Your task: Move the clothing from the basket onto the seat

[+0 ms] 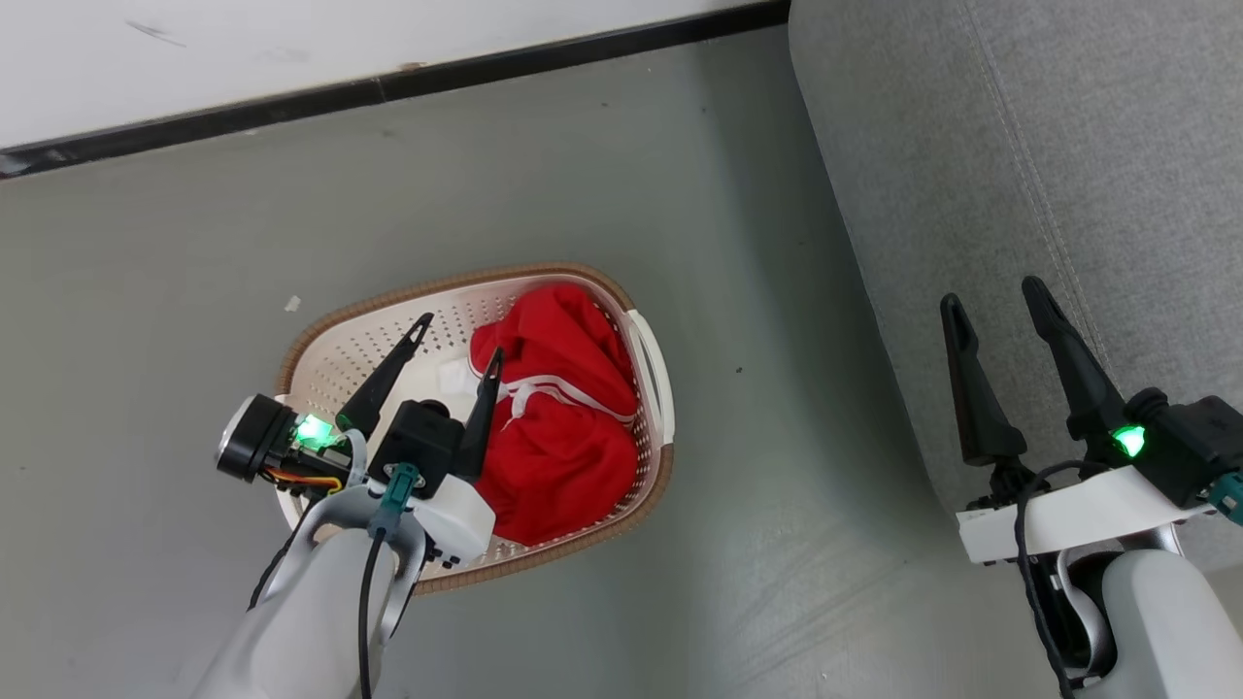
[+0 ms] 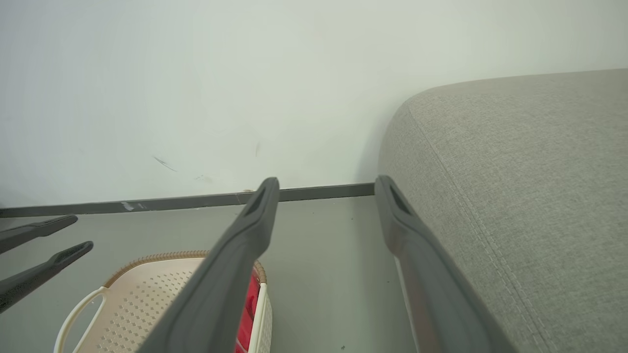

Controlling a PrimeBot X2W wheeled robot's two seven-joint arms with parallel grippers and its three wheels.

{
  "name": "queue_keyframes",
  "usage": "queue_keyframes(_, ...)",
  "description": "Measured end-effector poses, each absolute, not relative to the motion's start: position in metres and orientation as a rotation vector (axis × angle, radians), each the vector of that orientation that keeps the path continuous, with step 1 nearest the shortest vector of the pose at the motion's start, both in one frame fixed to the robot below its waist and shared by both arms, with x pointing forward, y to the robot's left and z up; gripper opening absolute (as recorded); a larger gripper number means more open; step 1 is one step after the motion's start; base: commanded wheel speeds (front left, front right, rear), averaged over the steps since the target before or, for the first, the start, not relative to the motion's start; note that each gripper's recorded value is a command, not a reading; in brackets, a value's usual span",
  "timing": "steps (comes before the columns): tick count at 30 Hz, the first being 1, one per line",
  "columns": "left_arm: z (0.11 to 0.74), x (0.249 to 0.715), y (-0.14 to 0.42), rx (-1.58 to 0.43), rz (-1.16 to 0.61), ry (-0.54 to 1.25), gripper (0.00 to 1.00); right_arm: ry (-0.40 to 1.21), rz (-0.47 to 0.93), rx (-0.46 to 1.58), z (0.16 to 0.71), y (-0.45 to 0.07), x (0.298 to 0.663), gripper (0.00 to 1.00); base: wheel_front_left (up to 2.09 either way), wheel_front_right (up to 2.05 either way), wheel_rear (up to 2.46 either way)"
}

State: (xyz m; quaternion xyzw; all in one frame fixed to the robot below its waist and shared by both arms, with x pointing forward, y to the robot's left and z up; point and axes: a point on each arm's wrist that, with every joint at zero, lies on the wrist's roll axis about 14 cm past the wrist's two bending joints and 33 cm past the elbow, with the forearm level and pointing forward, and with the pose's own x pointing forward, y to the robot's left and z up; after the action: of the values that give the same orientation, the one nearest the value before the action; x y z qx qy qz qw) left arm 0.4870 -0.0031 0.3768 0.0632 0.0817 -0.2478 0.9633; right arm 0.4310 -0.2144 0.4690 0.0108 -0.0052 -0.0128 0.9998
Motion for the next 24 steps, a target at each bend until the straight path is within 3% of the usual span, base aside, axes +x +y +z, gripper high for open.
queue_keyframes(24, 0.286, 0.503, -0.038, 0.173, -0.639, 0.328, 1.00, 0.052, -0.069, 0.019, 0.439, -0.233, 0.451, 1.00, 0.00, 0.00, 0.00)
